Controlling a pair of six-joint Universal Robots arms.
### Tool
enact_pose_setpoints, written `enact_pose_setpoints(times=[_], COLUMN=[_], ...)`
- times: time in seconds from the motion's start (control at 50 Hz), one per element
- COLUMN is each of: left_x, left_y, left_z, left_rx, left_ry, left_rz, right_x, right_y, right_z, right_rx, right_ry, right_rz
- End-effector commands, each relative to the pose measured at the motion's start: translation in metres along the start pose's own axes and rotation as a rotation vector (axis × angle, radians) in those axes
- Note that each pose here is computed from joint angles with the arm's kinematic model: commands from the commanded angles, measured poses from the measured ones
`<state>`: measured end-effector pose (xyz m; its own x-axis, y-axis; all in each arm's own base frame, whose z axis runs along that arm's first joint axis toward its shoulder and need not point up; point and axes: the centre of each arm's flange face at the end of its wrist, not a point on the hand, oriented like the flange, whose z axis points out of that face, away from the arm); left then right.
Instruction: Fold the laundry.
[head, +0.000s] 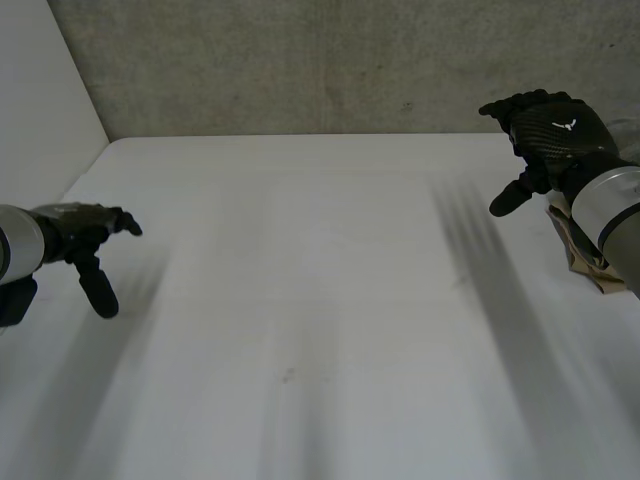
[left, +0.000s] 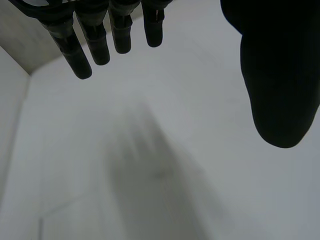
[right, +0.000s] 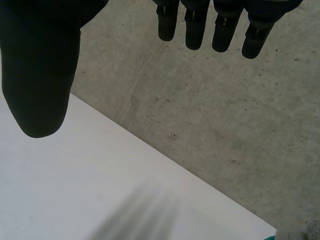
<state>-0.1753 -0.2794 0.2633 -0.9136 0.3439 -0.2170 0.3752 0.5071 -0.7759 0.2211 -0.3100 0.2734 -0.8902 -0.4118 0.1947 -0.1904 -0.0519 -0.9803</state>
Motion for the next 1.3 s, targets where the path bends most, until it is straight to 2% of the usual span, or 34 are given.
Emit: enact_pose_setpoints(times=[0.02,0.26,0.62,1.3], left_x=[0.014,0.022,0.031,0.042], left_y=[0.003,-0.005,-0.028,-0.024], left_z=[-0.017,-0.02,0.003,0.002], left_rx=[-0.063,0.031,0.464,0.471], left_ry=[0.044,0.035,-0.058,-0.033], left_rz=[0.003,0.035,0.043,0.053], right_x=[-0.004,-0.006,-0.015,-0.013], right_y=[0.0,0.005,0.009,0.007], right_z=[-0.002,-0.003,-0.007,-0.008], right_rx=[-0.006,-0.02,-0.031,-0.023], right_ry=[-0.01,-0.016,-0.041,-0.033], right_rz=[0.001,-0.001,-0.001,-0.002])
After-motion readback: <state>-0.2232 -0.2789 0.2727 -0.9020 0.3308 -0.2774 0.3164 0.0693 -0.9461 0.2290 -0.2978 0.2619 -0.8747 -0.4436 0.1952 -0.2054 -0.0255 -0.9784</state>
